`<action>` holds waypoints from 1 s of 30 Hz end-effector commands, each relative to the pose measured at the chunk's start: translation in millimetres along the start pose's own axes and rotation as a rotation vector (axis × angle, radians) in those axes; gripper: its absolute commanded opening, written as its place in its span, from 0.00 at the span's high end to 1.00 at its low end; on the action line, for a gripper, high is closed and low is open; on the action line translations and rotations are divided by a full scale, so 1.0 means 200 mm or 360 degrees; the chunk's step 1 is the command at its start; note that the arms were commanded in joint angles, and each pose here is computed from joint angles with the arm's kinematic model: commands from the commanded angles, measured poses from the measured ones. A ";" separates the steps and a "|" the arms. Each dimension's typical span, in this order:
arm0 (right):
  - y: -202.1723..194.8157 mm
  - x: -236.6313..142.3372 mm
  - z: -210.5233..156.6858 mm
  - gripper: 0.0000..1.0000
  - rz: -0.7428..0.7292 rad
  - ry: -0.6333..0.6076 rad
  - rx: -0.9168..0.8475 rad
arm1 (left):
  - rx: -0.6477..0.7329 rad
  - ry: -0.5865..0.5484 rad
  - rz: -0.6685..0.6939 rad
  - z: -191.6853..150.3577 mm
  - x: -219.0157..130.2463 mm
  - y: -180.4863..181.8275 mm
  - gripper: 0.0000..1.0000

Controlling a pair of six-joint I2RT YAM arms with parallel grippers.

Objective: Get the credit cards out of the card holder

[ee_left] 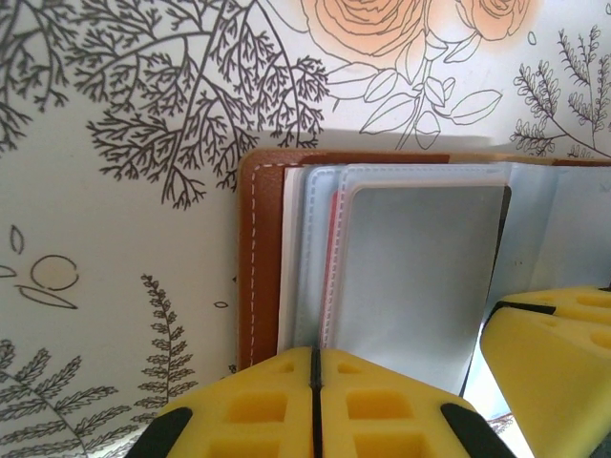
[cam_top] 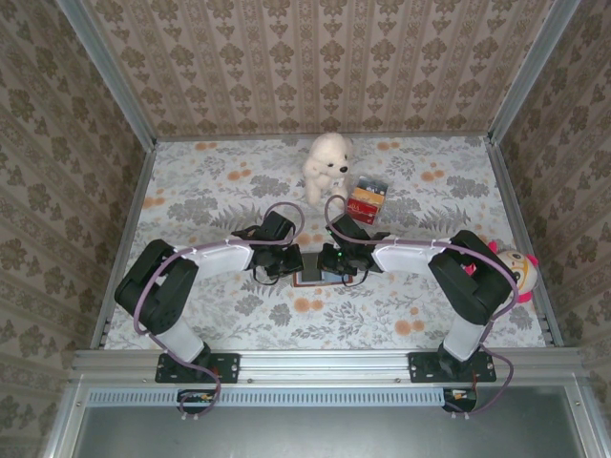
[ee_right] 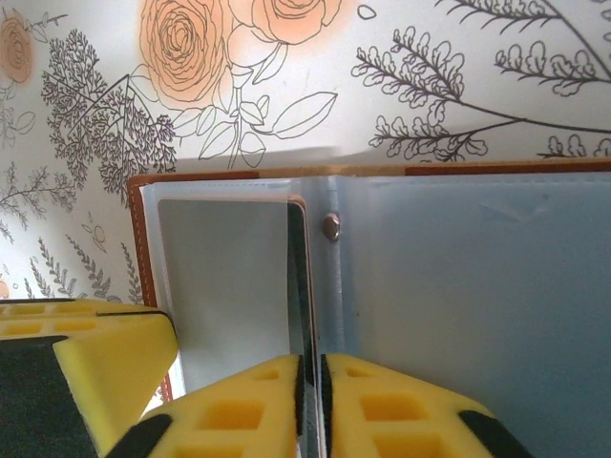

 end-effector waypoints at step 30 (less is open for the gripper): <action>-0.08 0.03 -0.03 0.98 0.0038 -0.0005 0.0025 | -0.0045 0.0052 0.0115 -0.06 0.00 0.13 0.87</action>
Point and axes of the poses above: each hand's point on the last joint's axis, 136 mm out from that joint toward the fingers, its own x axis out along the fingers, its own y axis along the line the jaws close on, z = x × y, the point moved 5 cm from there along -x, back along the fingers, and after that the axes turned 3 degrees about x, right-handed, at the moved point
